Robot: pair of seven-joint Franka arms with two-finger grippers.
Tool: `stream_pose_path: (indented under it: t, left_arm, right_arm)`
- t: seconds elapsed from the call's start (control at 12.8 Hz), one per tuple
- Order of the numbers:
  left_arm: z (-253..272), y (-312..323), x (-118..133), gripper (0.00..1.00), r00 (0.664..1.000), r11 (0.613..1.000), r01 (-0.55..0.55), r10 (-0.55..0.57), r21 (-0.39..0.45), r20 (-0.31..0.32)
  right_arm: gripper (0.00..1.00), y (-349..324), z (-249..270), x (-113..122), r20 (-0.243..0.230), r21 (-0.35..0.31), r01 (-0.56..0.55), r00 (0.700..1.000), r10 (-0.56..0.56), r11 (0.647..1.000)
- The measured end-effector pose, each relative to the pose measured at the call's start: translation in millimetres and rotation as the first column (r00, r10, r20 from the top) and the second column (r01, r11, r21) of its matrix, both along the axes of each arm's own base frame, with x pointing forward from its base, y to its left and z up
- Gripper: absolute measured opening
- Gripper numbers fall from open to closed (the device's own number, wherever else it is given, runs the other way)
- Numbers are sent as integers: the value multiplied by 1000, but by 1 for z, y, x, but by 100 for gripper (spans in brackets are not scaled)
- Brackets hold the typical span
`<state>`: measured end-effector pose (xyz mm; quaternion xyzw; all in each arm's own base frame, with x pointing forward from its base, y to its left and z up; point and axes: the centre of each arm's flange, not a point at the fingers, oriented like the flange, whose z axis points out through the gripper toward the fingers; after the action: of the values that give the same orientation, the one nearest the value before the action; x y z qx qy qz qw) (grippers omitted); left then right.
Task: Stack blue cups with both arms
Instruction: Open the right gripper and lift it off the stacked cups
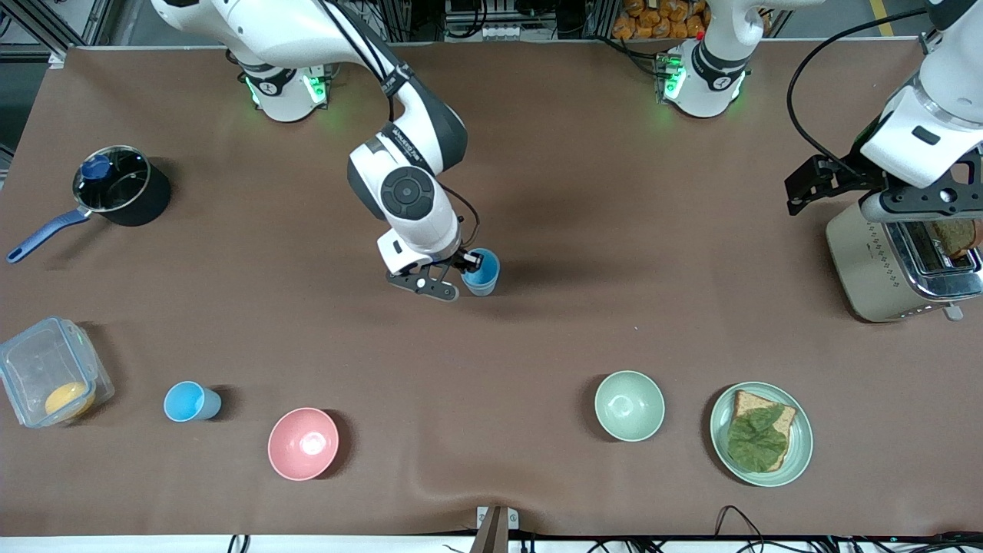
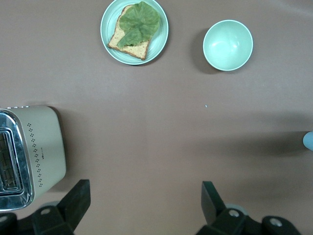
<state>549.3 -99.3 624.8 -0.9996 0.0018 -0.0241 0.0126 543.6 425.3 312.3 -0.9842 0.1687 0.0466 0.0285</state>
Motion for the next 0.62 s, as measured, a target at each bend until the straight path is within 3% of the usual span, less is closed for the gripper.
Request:
stream_pose_path:
  t: [0.08,0.31,0.62]
  left_arm:
    - [0,1,0,100,1000,1000,-1,1,0,-1]
    - [-2,2,0,100,1000,1000,-5,5,0,-4]
    - [-1,1,0,100,1000,1000,-3,3,-1,-3]
  right_arm:
    - [67,-12,3,8,-3,-7,8,1000,-8,1000]
    - [100,-73,22,35,-70,-37,-66,996,64,997]
    - [100,-177,62,65,-131,-12,-196,972,193,981]
